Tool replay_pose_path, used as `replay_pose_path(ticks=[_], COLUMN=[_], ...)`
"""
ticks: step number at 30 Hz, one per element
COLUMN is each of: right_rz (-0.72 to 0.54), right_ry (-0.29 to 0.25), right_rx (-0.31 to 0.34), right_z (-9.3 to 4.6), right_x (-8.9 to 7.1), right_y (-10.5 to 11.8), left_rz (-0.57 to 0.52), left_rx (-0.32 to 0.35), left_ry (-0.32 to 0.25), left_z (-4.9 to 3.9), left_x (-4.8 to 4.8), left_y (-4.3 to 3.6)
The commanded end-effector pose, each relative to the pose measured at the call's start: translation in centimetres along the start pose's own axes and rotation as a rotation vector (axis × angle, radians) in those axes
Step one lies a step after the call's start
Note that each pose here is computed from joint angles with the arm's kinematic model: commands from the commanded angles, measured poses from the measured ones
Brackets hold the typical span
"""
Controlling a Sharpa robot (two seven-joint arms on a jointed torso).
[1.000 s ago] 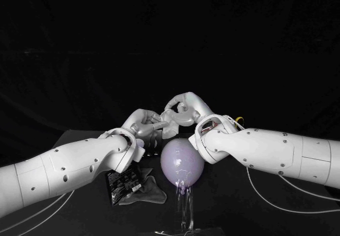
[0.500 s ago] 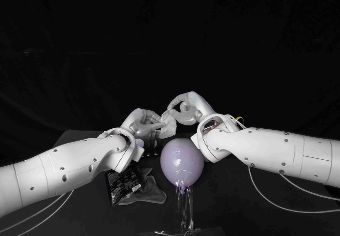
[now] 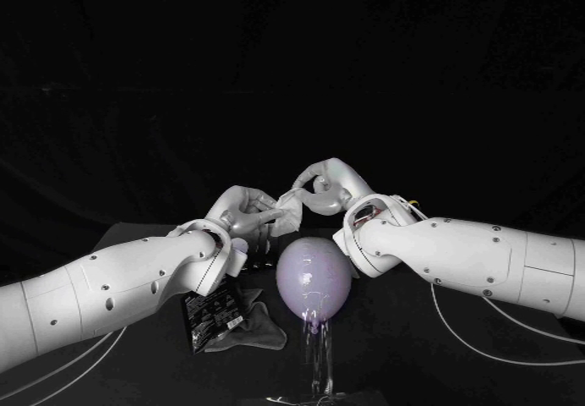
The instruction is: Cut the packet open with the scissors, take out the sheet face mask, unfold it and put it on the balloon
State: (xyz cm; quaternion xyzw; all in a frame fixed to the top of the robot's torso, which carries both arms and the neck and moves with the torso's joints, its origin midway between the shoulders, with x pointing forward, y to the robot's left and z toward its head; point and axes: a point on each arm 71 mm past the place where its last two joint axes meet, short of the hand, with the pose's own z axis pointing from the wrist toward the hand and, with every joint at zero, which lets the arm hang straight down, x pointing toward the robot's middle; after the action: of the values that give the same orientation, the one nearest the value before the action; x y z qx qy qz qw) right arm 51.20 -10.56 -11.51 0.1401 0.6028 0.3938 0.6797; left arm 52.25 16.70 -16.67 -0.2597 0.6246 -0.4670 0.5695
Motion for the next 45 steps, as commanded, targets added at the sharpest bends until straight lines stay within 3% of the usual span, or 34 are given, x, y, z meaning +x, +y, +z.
replay_pose_path(ticks=[1,19,45], right_rz=[-0.013,0.005,-0.001], right_ry=[0.039,-0.001,-0.001], right_rx=[-0.006,-0.031,-0.022], right_z=[0.04,0.01,0.20], right_x=[0.32,0.34,0.29], right_y=[0.13,0.57,0.31], left_rz=[-0.026,-0.040,-0.090], left_rx=[0.010,0.000,0.000], left_ry=[0.012,0.094,0.096], left_z=[0.04,0.10,0.12], left_x=[0.19,0.93,0.85], left_y=[-0.22,-0.24,-0.19])
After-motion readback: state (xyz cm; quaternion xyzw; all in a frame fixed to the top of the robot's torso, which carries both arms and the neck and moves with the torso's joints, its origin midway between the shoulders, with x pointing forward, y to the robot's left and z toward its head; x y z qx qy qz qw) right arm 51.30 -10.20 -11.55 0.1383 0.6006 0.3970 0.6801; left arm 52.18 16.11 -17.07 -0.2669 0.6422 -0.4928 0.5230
